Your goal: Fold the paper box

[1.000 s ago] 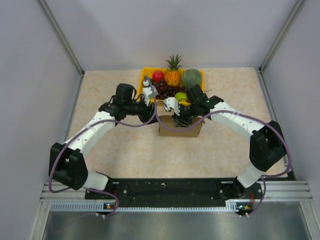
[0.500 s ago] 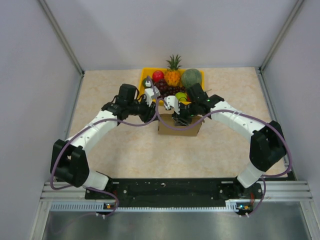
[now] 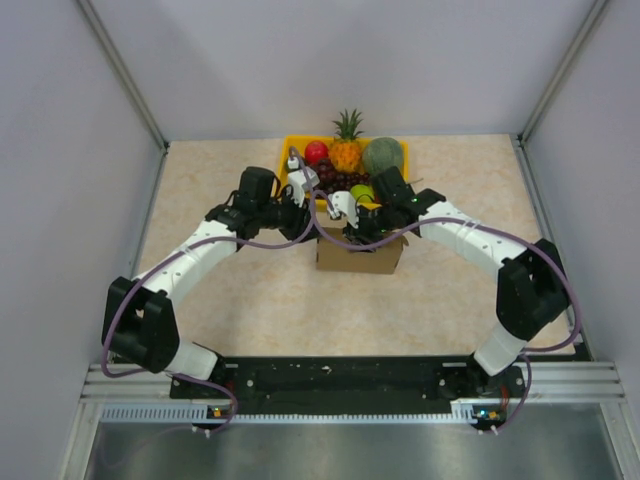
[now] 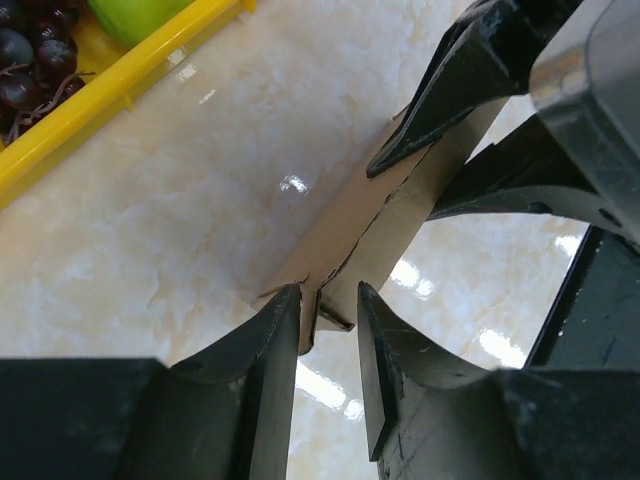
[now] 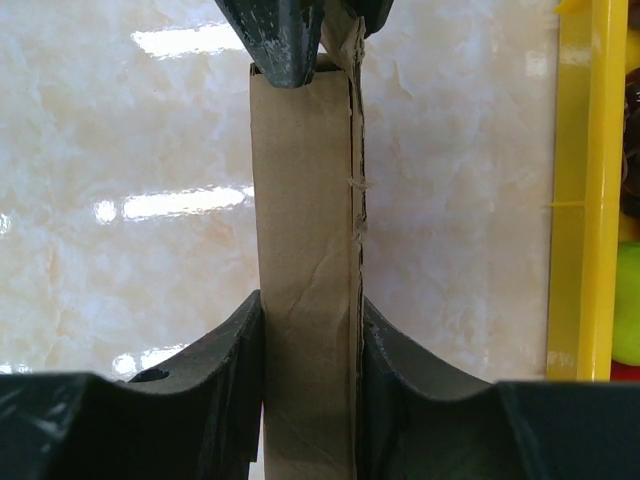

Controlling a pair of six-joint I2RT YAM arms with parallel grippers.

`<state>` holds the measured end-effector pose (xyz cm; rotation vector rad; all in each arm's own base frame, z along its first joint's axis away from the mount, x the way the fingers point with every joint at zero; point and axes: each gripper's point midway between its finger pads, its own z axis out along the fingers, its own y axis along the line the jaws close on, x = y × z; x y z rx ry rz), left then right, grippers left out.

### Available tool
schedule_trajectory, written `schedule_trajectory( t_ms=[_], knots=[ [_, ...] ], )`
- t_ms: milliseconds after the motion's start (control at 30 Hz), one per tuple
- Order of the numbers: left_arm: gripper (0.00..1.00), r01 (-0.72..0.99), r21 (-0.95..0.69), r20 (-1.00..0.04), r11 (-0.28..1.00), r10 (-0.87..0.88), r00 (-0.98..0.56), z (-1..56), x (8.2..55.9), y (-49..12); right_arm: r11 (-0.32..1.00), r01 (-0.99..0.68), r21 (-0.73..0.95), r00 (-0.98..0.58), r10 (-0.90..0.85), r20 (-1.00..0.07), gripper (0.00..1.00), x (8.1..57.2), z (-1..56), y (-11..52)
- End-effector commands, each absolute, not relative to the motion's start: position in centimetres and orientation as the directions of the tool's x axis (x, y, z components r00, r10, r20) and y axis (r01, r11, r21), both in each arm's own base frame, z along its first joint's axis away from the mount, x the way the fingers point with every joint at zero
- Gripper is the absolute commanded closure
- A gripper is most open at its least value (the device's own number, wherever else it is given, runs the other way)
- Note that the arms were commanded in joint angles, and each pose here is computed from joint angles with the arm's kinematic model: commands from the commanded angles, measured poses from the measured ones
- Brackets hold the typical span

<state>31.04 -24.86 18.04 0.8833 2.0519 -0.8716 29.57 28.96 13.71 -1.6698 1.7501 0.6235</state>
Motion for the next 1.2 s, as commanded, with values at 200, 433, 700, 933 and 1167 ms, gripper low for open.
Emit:
schedule_trajectory(
  t_ms=[200,433,700,933,1167],
  knots=[
    [0.77,0.810,-0.275,-0.851,0.519,0.261,-0.456,21.0,31.3,-26.6,0.073,-0.990,-0.120,0.040,-0.672,-0.739,0.92,30.4,15.7,30.4],
    [0.87,0.784,-0.215,-0.823,0.582,0.324,-0.466,19.6,31.4,-26.1,0.074,-0.990,-0.116,0.037,-0.673,-0.738,0.93,30.4,15.8,30.4],
    [0.74,0.733,-0.245,-0.805,0.634,0.288,-0.518,20.6,31.3,-25.6,0.077,-0.990,-0.117,0.034,-0.678,-0.734,0.94,30.5,15.8,30.4],
    [0.76,0.738,-0.232,-0.778,0.634,0.335,-0.532,19.5,30.9,-25.1,0.073,-0.992,-0.106,0.029,-0.677,-0.735,0.95,30.4,15.7,30.6],
    [1.00,0.721,-0.239,-0.795,0.650,0.295,-0.530,20.3,31.5,-25.4,0.075,-0.992,-0.104,0.026,-0.678,-0.734,0.95,30.4,15.6,30.6]
  ],
)
